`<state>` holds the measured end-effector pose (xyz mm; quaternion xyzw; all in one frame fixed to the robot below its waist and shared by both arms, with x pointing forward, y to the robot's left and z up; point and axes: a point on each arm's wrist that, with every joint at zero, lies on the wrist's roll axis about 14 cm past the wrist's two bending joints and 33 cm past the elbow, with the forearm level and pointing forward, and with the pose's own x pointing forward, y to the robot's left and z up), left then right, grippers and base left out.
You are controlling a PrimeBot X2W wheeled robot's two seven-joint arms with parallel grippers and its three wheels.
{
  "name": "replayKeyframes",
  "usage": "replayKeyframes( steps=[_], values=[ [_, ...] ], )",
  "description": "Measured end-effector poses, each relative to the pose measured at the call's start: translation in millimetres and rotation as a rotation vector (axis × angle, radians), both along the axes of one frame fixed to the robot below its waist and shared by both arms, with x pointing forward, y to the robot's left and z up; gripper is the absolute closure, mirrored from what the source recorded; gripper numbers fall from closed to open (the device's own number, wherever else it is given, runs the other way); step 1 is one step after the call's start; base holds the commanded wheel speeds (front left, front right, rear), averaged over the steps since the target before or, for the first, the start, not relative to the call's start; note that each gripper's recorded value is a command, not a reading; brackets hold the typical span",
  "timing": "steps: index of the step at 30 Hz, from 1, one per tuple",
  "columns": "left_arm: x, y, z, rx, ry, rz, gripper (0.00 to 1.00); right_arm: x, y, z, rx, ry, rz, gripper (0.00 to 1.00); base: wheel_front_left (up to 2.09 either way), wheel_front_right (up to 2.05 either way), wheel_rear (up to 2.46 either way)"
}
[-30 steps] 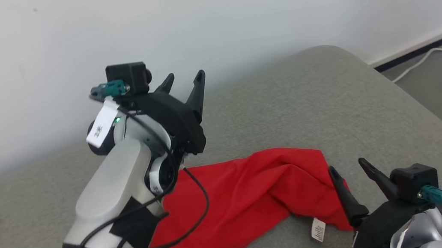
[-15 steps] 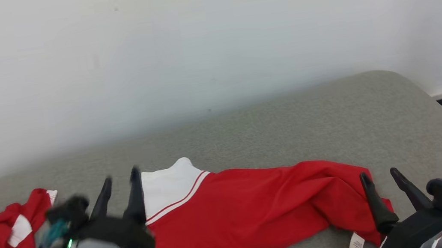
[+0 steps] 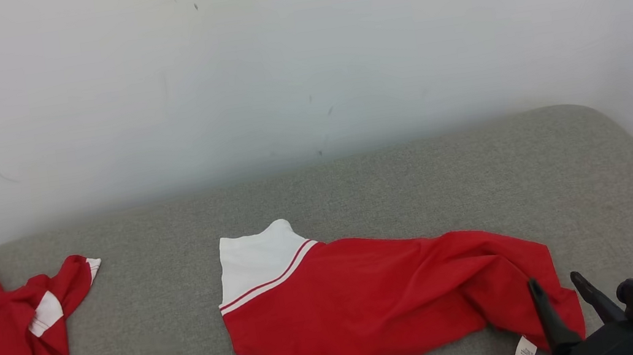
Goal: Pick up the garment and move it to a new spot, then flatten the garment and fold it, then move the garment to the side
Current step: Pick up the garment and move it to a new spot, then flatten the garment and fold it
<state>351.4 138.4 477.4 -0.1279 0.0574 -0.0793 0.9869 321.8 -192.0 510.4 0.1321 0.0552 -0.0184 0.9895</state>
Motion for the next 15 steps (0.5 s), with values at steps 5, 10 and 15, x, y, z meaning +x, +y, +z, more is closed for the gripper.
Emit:
replayKeyframes(
  steps=[5,10,15],
  values=[
    [-5,24,0,-0.047,-0.008,0.097,0.00,-4,-5,-5,-0.004,0.015,-0.025,0.00,0.00,0.00,0.00],
    [-12,27,12,-0.109,-0.049,0.138,0.00,-8,-14,-3,0.004,-0.002,-0.065,0.00,0.00,0.00,0.00],
    [-20,27,27,-0.111,-0.104,0.134,0.00,-10,-11,-3,0.009,-0.005,-0.061,0.00,0.00,0.00,0.00]
  ],
)
